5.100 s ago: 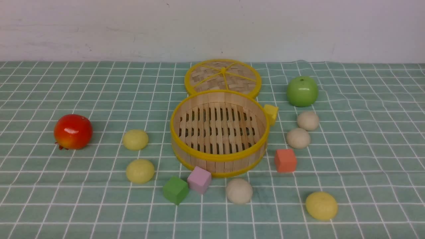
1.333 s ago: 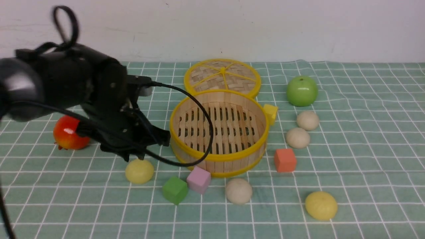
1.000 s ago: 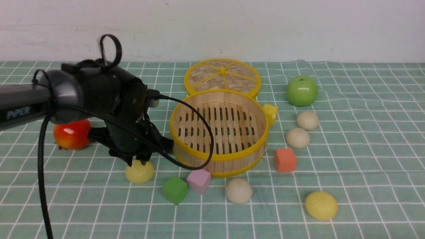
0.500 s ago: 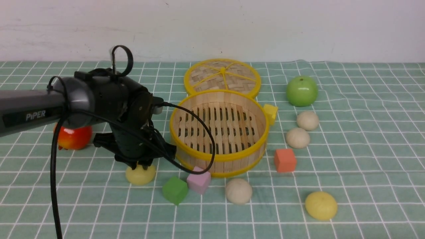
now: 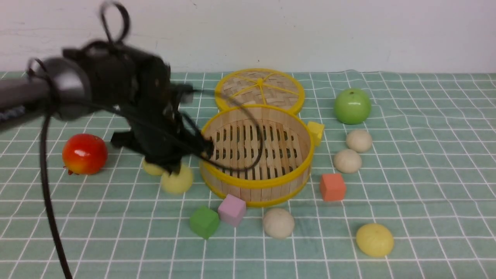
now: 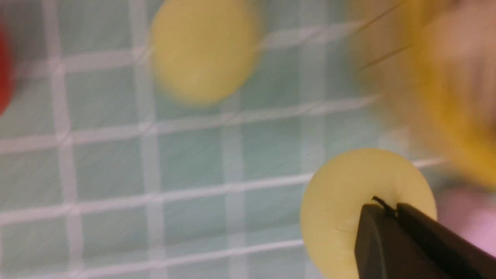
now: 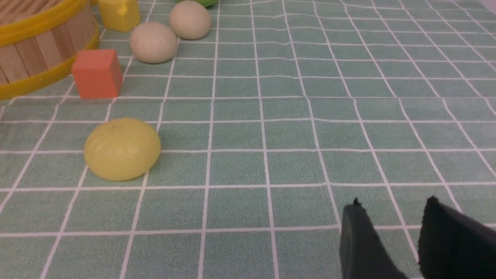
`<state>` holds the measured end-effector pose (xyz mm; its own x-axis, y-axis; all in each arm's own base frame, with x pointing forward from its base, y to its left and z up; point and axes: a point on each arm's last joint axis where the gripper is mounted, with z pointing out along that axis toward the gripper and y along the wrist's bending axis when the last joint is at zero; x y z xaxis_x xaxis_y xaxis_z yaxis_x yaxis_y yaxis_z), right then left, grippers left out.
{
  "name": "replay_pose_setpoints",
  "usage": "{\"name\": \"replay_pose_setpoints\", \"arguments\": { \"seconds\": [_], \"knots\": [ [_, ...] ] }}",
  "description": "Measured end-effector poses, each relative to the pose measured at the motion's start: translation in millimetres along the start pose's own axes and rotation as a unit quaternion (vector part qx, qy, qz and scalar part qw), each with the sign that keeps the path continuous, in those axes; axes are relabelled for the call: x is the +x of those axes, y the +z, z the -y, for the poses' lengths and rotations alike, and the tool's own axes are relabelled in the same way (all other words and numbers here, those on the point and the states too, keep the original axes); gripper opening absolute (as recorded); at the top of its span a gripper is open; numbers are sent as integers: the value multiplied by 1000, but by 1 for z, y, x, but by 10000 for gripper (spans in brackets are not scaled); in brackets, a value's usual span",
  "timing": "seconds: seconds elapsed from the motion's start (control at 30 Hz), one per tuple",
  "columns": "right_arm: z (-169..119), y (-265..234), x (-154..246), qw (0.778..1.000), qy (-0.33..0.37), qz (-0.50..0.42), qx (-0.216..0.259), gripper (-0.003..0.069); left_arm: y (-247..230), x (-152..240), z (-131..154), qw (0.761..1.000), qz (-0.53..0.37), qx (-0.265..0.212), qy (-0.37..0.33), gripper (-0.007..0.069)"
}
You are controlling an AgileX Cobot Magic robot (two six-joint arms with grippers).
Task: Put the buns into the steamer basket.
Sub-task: Use the left arm to put the steamed stuffed bun into the steamer
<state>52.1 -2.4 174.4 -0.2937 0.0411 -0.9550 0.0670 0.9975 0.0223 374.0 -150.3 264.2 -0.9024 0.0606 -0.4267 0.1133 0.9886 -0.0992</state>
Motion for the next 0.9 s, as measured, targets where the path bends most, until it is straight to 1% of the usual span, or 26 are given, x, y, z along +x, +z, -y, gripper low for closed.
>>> {"name": "replay_pose_setpoints", "arguments": {
  "seconds": [0.03,0.07,0.13,0.17,0.27,0.57,0.9],
  "knots": [
    [0,0,0,1000,0,0,0,239,-8,-6,4,1000,12,19,-2,-13],
    [0,0,0,1000,0,0,0,239,-9,-7,5,1000,13,24,-5,-13],
    [0,0,0,1000,0,0,0,239,-24,-18,16,997,37,71,-7,-13],
    [0,0,0,1000,0,0,0,239,-25,-21,19,995,45,85,-7,-13],
    [0,0,0,1000,0,0,0,239,-19,-27,24,992,59,107,-5,-13],
    [0,0,0,1000,0,0,0,239,45,-29,27,993,54,108,-13,-11],
    [0,0,0,1000,0,0,0,239,64,-25,26,994,36,105,-19,12]
  ]
}}
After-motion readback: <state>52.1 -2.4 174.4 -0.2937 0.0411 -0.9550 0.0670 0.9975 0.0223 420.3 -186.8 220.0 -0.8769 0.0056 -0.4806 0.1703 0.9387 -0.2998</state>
